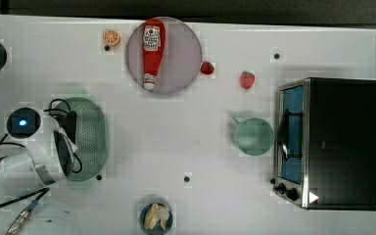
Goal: Drag strainer right to left.
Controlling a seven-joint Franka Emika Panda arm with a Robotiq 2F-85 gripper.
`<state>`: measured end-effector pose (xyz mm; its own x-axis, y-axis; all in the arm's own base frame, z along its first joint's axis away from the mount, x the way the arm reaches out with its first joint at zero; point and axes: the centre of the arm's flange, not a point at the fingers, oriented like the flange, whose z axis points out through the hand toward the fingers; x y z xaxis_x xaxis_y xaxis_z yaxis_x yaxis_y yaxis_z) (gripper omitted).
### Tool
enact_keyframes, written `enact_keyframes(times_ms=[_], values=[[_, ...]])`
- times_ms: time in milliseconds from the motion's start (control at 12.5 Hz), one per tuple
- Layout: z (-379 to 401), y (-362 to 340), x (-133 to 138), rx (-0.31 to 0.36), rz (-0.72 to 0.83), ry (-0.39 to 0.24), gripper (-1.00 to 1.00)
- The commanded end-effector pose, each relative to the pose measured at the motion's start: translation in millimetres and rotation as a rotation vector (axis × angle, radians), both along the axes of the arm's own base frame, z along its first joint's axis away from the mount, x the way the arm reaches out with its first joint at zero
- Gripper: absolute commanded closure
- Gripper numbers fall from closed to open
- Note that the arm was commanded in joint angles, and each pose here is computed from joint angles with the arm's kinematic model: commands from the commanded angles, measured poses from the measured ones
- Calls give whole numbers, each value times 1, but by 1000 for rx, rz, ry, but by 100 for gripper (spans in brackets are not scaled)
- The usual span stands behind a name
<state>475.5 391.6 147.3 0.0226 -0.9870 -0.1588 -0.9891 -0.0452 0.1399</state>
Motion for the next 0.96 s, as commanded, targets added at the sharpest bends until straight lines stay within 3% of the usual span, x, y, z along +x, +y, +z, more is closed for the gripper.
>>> enact_keyframes(times_ms=[80, 480, 720, 960], values=[[15, 31, 0, 23, -1, -37, -100], [21, 52, -5, 44, -60, -68, -100], [57, 37, 8, 11, 120, -105, -100], [150, -18, 39, -48, 372, -119, -100]])
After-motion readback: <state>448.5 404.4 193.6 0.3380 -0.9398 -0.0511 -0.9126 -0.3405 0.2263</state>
